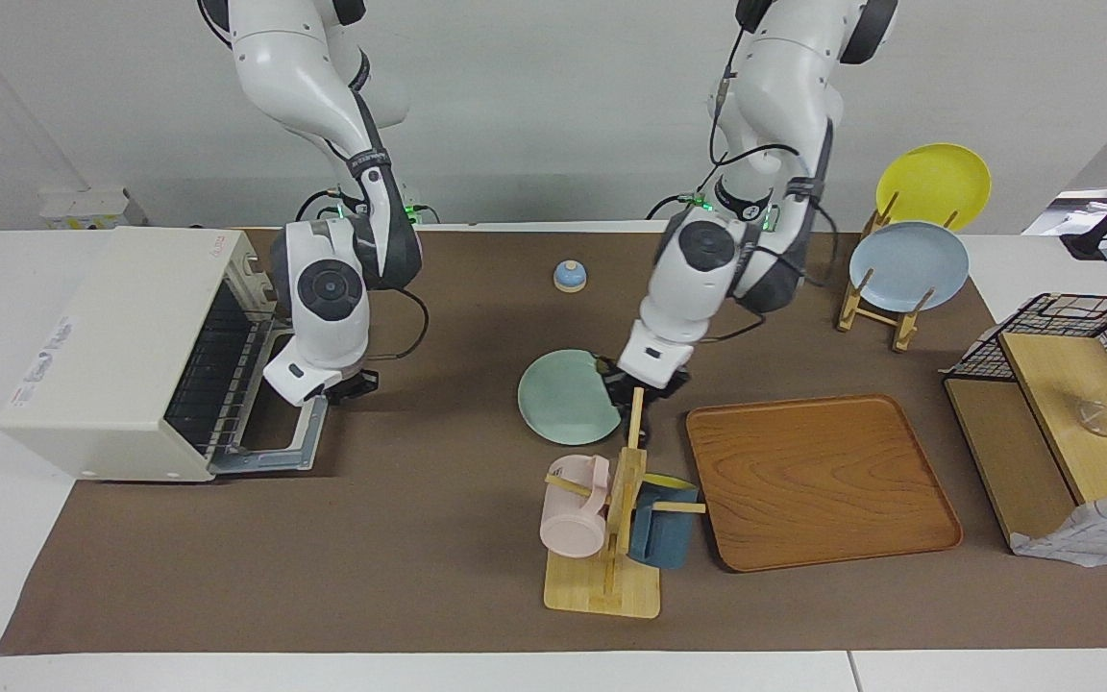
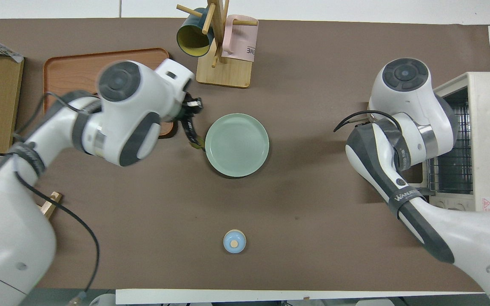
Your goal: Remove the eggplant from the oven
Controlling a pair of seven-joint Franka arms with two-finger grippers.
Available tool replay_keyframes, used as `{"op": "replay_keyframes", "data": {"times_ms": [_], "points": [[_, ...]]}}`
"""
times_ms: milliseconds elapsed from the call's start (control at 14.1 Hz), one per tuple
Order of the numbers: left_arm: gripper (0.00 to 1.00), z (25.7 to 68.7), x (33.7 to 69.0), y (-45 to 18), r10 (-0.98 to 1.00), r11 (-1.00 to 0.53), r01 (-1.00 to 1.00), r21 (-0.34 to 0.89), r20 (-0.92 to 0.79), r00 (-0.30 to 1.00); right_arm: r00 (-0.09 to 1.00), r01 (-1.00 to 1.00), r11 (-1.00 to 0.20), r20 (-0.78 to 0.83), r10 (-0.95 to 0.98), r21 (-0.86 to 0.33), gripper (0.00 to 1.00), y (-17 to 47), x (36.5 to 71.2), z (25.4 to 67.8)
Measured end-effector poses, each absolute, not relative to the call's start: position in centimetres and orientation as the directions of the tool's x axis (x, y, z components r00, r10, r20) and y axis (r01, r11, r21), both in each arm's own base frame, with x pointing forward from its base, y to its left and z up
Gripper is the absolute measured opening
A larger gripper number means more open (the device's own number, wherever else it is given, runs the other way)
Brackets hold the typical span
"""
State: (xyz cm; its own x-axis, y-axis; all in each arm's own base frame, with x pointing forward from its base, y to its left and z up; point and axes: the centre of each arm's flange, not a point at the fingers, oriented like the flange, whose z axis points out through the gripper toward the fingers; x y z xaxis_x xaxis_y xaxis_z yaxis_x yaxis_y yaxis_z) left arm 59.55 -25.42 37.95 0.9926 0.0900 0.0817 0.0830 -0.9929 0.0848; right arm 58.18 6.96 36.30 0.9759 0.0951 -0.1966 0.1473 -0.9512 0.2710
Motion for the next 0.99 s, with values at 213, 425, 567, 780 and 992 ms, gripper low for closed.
{"op": "replay_keyframes", "data": {"times_ms": [213, 425, 567, 780, 992], "points": [[0.35, 36.0, 64.0, -13.1, 0.0, -1.0, -0.003, 0.019, 0.134, 0.991, 0.973, 0.19, -0.947, -0.181, 0.145, 0.258, 0.01, 1.0, 57.3, 44.0], [0.35, 31.6, 65.8, -9.9, -0.088, -0.996, -0.086, -0.017, 0.19, 0.978, 0.984, 0.143, -0.971, -0.132, 0.118, 0.192, 0.05, -6.2, 56.3, 47.5], [0.38, 31.7, 66.1, -9.9, -0.116, -0.993, -0.113, -0.023, 0.199, 0.973, 0.995, 0.078, -0.994, -0.071, 0.073, 0.077, 0.24, -6.4, 56.2, 50.2], [0.55, 32.9, 65.9, -9.5, -0.114, -0.993, -0.111, -0.028, 0.172, 0.978, 0.998, 0.058, -0.998, -0.029, 0.058, 0.023, 0.57, -5.5, 54.9, 58.4], [0.91, 40.9, 64.4, -6.7, -0.071, -0.997, -0.068, -0.039, 0.099, 0.993, 0.998, 0.047, -0.999, -0.04, 0.046, 0.019, 0.92, -5.8, 53.6, 62.4]]}}
